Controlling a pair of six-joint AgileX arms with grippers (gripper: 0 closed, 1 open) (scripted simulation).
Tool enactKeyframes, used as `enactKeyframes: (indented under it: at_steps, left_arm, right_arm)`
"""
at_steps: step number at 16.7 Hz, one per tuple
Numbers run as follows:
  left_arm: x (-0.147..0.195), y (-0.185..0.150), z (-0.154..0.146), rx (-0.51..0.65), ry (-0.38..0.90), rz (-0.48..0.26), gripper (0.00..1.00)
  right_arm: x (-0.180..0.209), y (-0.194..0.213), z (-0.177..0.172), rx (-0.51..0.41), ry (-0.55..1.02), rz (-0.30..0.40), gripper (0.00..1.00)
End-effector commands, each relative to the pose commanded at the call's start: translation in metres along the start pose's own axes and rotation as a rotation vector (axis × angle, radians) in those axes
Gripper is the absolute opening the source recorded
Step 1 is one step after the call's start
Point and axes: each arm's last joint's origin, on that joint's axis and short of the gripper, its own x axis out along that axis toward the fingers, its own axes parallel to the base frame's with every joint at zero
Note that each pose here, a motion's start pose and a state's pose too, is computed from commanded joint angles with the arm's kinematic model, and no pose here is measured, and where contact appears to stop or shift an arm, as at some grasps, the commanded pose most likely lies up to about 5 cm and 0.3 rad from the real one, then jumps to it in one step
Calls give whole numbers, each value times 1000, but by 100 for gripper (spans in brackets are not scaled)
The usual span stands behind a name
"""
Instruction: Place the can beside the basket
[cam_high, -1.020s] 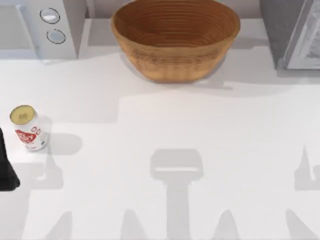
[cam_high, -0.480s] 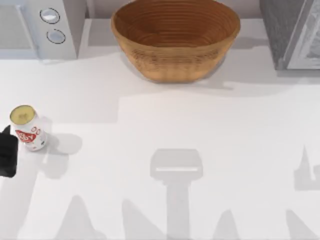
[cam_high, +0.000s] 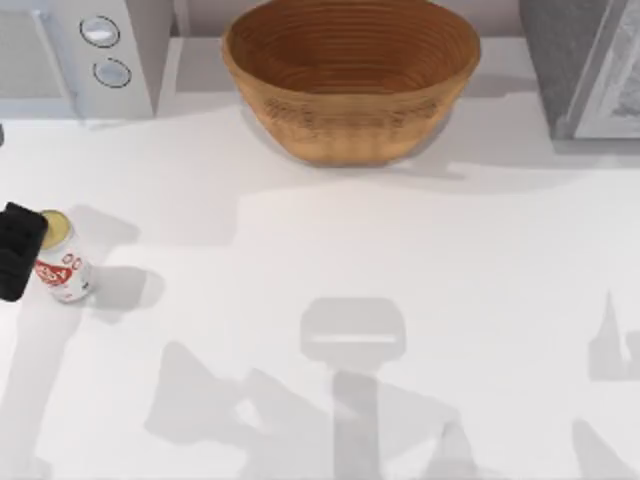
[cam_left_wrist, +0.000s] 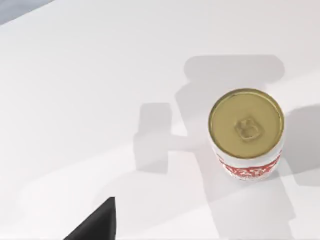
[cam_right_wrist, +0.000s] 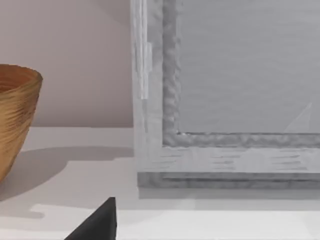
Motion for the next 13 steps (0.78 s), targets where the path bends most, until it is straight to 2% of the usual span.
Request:
enactKeyframes:
  at_steps: [6,13]
  left_arm:
    - [46,12,35,134,285,-148,100]
    - [113,24,83,322,506,-304,100]
  right_arm:
    - [0,0,0,0,0,0,100]
    - [0,0,0,0,0,0,100]
